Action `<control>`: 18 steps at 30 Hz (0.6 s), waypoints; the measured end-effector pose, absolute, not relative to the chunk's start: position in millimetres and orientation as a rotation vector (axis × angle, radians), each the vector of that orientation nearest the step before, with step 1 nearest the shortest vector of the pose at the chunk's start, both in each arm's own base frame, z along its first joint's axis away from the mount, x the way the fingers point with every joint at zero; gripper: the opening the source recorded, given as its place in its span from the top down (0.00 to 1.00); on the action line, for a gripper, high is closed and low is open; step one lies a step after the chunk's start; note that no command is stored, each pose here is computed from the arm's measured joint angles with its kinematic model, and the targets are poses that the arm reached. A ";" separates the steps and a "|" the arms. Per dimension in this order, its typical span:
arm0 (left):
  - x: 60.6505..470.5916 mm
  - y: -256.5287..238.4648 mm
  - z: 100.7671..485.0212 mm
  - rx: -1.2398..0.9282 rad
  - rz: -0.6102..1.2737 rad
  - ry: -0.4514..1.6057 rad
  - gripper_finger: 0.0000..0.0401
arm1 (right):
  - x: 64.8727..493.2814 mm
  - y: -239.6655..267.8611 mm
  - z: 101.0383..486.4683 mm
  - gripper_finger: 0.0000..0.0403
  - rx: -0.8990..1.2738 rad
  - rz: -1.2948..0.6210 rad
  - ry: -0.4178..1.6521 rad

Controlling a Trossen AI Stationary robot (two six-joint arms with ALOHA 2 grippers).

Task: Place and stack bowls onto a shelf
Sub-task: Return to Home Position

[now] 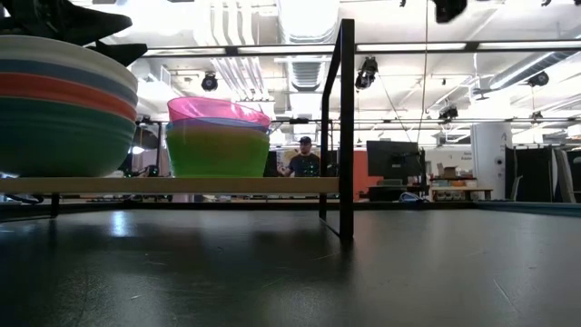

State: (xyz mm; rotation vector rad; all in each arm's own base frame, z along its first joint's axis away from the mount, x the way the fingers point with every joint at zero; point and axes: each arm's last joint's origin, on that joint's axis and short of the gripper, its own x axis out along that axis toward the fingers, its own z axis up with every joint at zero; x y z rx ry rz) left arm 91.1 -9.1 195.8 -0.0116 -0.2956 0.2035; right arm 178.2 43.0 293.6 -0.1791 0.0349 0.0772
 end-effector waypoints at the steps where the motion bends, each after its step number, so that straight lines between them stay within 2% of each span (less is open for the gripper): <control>1: 91.1 -9.1 195.8 -0.012 0.204 -0.296 0.25 | 173.2 39.2 292.0 0.54 -0.167 0.037 0.019; 10: 91.2 -9.1 195.7 -0.011 0.204 -0.295 0.25 | 121.9 9.7 281.2 0.54 -0.162 -0.161 -0.180; 18: 91.3 -9.1 195.5 -0.011 0.203 -0.292 0.25 | 104.6 -12.4 252.4 0.54 0.018 -0.330 -0.246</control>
